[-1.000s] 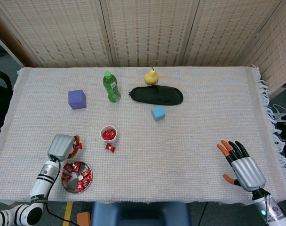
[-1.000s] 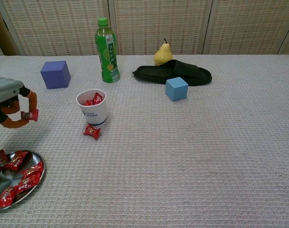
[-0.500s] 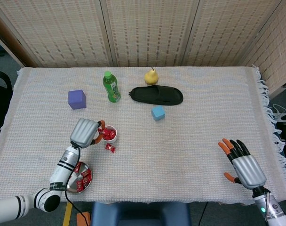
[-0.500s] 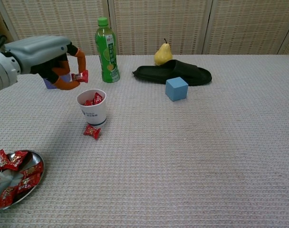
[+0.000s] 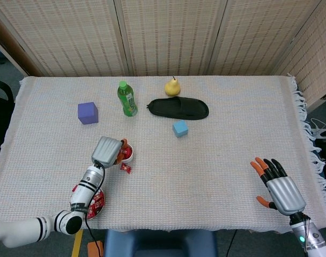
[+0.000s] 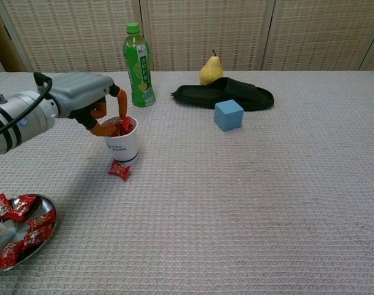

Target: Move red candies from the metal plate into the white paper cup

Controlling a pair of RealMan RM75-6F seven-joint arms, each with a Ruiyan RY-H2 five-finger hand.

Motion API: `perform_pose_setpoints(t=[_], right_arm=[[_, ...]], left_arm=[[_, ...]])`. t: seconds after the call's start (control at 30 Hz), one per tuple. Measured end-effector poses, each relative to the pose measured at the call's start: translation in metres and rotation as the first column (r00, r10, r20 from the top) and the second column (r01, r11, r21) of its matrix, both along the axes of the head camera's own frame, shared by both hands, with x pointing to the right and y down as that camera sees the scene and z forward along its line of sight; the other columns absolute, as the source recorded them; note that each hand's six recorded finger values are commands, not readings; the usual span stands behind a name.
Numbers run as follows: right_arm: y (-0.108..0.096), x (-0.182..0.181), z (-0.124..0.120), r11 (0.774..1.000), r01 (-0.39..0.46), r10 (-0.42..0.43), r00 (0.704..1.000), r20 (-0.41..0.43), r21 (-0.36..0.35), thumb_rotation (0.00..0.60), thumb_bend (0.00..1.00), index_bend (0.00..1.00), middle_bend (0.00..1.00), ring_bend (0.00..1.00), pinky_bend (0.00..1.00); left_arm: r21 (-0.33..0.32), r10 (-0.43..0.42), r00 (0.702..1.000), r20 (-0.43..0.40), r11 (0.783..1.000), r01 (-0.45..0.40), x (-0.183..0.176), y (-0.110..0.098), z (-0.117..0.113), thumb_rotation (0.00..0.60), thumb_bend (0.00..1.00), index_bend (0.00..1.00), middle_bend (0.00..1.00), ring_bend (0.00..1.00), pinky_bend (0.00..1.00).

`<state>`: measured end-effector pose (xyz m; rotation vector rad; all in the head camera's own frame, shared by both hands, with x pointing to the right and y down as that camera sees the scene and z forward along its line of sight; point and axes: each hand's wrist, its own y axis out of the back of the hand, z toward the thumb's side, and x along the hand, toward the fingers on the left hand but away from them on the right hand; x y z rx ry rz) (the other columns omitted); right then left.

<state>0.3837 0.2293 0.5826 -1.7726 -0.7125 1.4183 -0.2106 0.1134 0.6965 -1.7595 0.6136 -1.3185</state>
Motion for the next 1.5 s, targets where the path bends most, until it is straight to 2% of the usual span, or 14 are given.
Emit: perform_pose_setpoints(t=[0.13, 0.2, 0.4, 0.5, 0.6, 0.7, 0.8, 0.93, 1.03, 1.13, 1.3, 1.5], right_arm=[[0.0, -0.001, 0.001, 1.0, 0.001, -0.001, 1.0, 0.002, -0.002, 0.6, 0.1, 0.0, 0.0, 0.0, 0.0], [0.0, -0.001, 0.001, 1.0, 0.003, -0.003, 1.0, 0.001, -0.002, 0.6, 0.1, 0.0, 0.0, 0.0, 0.0], [0.002, -0.004, 0.001, 1.0, 0.013, -0.013, 1.0, 0.001, -0.003, 0.6, 0.1, 0.0, 0.0, 0.0, 0.0], [0.004, -0.006, 0.002, 1.0, 0.022, -0.022, 1.0, 0.002, -0.009, 0.6, 0.1, 0.0, 0.0, 0.0, 0.0], [0.005, -0.008, 0.0, 1.0, 0.028, -0.028, 1.0, 0.008, -0.006, 0.6, 0.1, 0.0, 0.0, 0.0, 0.0], [0.007, -0.009, -0.002, 0.999, 0.035, -0.035, 0.999, 0.013, -0.002, 0.6, 0.1, 0.0, 0.0, 0.0, 0.0], [0.01, -0.011, -0.003, 0.999, 0.044, -0.044, 0.999, 0.018, -0.005, 0.6, 0.1, 0.0, 0.0, 0.0, 0.0], [0.01, -0.01, -0.005, 0.999, 0.044, -0.044, 0.999, 0.022, -0.001, 0.6, 0.1, 0.0, 0.0, 0.0, 0.0], [0.01, -0.009, -0.006, 0.999, 0.042, -0.042, 0.999, 0.022, 0.002, 0.6, 0.1, 0.0, 0.0, 0.0, 0.0], [0.01, -0.009, -0.005, 0.999, 0.043, -0.043, 0.999, 0.021, -0.002, 0.6, 0.1, 0.0, 0.0, 0.0, 0.0], [0.009, -0.009, -0.005, 0.999, 0.039, -0.039, 0.999, 0.019, -0.001, 0.6, 0.1, 0.0, 0.0, 0.0, 0.0], [0.009, -0.008, -0.005, 0.999, 0.037, -0.037, 0.999, 0.019, -0.002, 0.6, 0.1, 0.0, 0.0, 0.0, 0.0]], left_arm=[[-0.006, 0.008, 1.0, 0.006, 1.0, -0.008, -0.004, 0.004, -0.003, 0.6, 0.37, 0.21, 1.0, 1.0, 1.0], [-0.011, 0.012, 1.0, -0.001, 1.0, -0.012, -0.005, 0.006, -0.005, 0.6, 0.36, 0.18, 1.0, 1.0, 1.0], [0.016, 0.044, 0.997, -0.06, 0.999, -0.044, -0.003, 0.017, -0.025, 0.6, 0.36, 0.19, 1.0, 1.0, 1.0], [0.026, 0.094, 0.991, -0.097, 0.995, -0.092, 0.001, 0.032, -0.038, 0.6, 0.36, 0.22, 1.0, 1.0, 1.0], [0.014, 0.16, 0.982, -0.103, 0.987, -0.159, 0.002, 0.056, -0.043, 0.6, 0.37, 0.24, 1.0, 1.0, 1.0], [0.015, 0.22, 0.974, -0.062, 0.976, -0.219, -0.001, 0.074, -0.04, 0.6, 0.37, 0.25, 1.0, 1.0, 1.0], [0.067, 0.286, 0.958, 0.02, 0.956, -0.287, -0.003, 0.082, -0.035, 0.6, 0.37, 0.25, 1.0, 1.0, 1.0], [0.146, 0.369, 0.914, 0.166, 0.908, -0.393, -0.008, 0.089, -0.019, 0.6, 0.37, 0.24, 1.0, 1.0, 1.0], [0.178, 0.403, 0.884, 0.236, 0.877, -0.447, -0.01, 0.092, -0.007, 0.6, 0.37, 0.24, 1.0, 1.0, 1.0], [0.188, 0.422, 0.864, 0.273, 0.858, -0.479, -0.01, 0.095, 0.003, 0.6, 0.37, 0.24, 1.0, 1.0, 1.0], [0.159, 0.444, 0.846, 0.295, 0.85, -0.502, -0.008, 0.101, 0.019, 0.6, 0.37, 0.25, 1.0, 1.0, 1.0], [0.147, 0.45, 0.846, 0.286, 0.852, -0.502, -0.003, 0.102, 0.026, 0.6, 0.37, 0.25, 1.0, 1.0, 1.0]])
